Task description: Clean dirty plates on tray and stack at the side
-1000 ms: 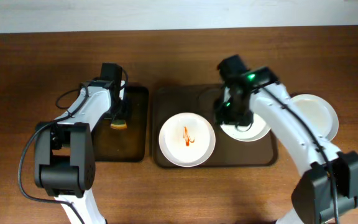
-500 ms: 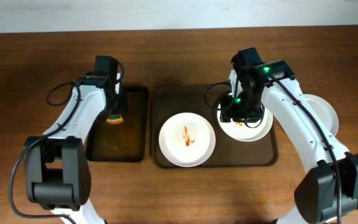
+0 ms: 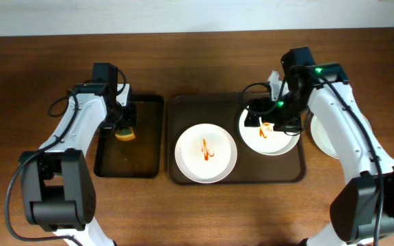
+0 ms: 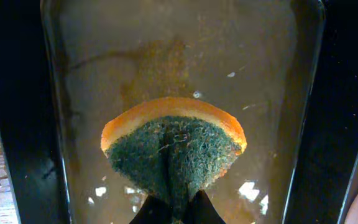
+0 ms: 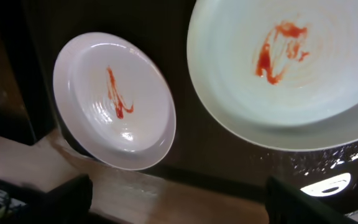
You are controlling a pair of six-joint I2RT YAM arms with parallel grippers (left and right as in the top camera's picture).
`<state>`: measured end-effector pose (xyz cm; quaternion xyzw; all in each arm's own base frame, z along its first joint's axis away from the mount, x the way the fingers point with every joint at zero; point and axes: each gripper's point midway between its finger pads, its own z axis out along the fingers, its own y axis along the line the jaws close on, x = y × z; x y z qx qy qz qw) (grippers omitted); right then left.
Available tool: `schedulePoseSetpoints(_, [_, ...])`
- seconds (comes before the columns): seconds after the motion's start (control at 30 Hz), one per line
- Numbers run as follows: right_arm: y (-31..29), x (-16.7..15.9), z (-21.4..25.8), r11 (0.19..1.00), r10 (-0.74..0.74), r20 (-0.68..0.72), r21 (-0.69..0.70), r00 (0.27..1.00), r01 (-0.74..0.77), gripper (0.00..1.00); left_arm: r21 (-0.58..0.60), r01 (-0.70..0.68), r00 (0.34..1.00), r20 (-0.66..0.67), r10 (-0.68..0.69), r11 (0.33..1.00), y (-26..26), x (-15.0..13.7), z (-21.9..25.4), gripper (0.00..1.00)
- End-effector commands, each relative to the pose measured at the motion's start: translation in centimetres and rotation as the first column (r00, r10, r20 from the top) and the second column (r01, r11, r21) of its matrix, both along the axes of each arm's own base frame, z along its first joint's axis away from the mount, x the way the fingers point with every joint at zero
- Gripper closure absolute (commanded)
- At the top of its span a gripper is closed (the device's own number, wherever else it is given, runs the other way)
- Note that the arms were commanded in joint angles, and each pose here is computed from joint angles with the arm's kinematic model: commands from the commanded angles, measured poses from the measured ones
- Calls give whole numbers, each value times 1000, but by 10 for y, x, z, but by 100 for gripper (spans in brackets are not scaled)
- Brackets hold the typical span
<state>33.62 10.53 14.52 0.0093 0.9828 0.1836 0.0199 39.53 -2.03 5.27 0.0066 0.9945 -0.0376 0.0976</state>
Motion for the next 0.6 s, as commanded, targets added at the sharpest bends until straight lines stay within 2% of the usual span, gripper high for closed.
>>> schedulePoseSetpoints(0.0, [6,0,8,999,16,16,38,1000,-17,10,-12,25,999,46,-25,1000,-3,8,14,100])
schedulePoseSetpoints(0.07, [20,-2,14,993,29,12,116,999,-31,12,-5,24,999,46,-24,1000,-1,8,13,100])
schedulePoseSetpoints(0.1, [51,-1,24,972,84,48,216,995,-92,21,24,14,998,57,-15,1000,5,11,14,100])
schedulePoseSetpoints(0.17, [93,0,26,961,135,109,228,985,-157,31,27,11,997,70,-13,1000,6,14,15,100])
schedulePoseSetpoints(0.23, [151,3,4,984,119,183,111,976,-141,24,27,12,997,70,-14,1000,6,14,15,100])
schedulePoseSetpoints(0.33, [226,4,-32,981,189,334,-16,924,-195,25,28,11,998,69,-13,1000,6,14,15,100])
schedulePoseSetpoints(0.4, [258,4,-62,970,241,417,-121,876,-210,30,28,11,997,70,-13,1000,6,14,15,100])
schedulePoseSetpoints(0.47, [268,-1,-85,975,218,397,-126,892,-183,35,28,11,998,70,-13,1000,6,14,15,100])
schedulePoseSetpoints(0.5, [271,0,-100,984,169,373,-112,912,-136,45,28,11,998,70,-13,1000,6,14,15,100])
schedulePoseSetpoints(0.57, [271,-1,-111,987,145,354,-112,924,-112,56,28,11,997,70,-13,1000,6,14,15,100])
